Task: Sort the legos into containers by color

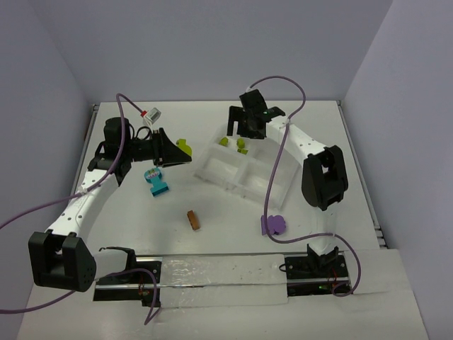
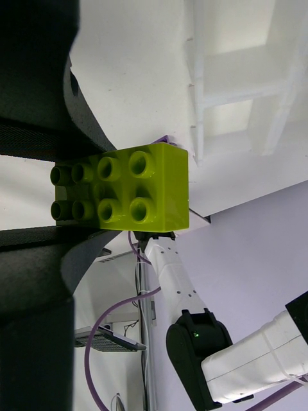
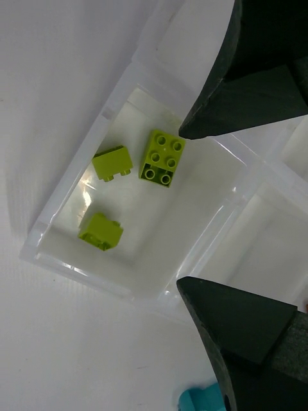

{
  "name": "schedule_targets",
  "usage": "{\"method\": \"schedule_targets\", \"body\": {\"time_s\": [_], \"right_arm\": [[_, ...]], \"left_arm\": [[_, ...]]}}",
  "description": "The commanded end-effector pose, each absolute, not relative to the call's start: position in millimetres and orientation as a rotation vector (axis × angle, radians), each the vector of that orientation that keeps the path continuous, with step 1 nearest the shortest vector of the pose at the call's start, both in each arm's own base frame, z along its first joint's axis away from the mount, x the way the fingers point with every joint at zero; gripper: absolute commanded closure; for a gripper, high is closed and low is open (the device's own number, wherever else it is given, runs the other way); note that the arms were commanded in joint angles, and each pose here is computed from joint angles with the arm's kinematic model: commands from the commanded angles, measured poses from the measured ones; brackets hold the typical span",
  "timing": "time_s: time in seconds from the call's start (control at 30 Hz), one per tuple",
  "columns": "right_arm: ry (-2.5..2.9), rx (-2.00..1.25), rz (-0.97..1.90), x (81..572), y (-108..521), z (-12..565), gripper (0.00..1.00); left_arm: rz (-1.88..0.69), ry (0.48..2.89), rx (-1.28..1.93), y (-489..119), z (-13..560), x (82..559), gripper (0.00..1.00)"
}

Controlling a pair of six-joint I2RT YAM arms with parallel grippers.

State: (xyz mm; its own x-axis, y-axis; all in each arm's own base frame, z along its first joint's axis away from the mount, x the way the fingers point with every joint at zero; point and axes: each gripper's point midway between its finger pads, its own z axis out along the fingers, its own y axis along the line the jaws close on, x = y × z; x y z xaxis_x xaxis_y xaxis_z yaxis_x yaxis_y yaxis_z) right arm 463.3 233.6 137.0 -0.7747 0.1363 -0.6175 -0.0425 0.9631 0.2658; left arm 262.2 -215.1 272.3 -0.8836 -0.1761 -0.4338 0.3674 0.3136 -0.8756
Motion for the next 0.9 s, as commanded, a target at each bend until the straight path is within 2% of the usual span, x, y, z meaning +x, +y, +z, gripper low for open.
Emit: {"method": "schedule_targets", "body": {"time_s": [0.0, 0.13, 0.2, 0.23, 0.33, 0.43, 0.57, 0.73, 0.87], "right_arm": [[2.171, -0.088, 0.417, 453, 242, 234, 0.09], [1.665, -0.408, 0.389, 400, 256, 301, 0.1], [1.364, -0.572, 0.363, 358, 268, 305, 0.08], [1.247, -0.611, 0.374, 338, 268, 320, 0.08], [1.129, -0.85, 0.401, 304, 289, 306, 0.13], [1.124, -0.924, 0.491, 289, 307, 311, 0.16], [1.018, -0.927, 0.593, 267, 320, 331, 0.14], [1.01, -1.024, 0.693, 255, 345, 337, 0.16], [1.04, -0.972, 0.779, 250, 346, 347, 0.15]], "left_arm": [[-1.601, 2.086, 0.247, -218, 291, 264, 1.0], [-1.71, 2.051, 0.303, -222, 296, 255, 1.0], [-1.727, 2.027, 0.307, -223, 302, 256, 1.0], [-1.733, 2.024, 0.308, -224, 302, 257, 1.0], [-1.748, 2.018, 0.306, -225, 305, 260, 1.0], [-1.75, 2.01, 0.318, -227, 309, 263, 1.0], [-1.754, 2.011, 0.327, -231, 310, 261, 1.0], [-1.752, 2.016, 0.328, -233, 309, 259, 1.0], [-1.753, 1.989, 0.354, -233, 313, 254, 1.0]]}}
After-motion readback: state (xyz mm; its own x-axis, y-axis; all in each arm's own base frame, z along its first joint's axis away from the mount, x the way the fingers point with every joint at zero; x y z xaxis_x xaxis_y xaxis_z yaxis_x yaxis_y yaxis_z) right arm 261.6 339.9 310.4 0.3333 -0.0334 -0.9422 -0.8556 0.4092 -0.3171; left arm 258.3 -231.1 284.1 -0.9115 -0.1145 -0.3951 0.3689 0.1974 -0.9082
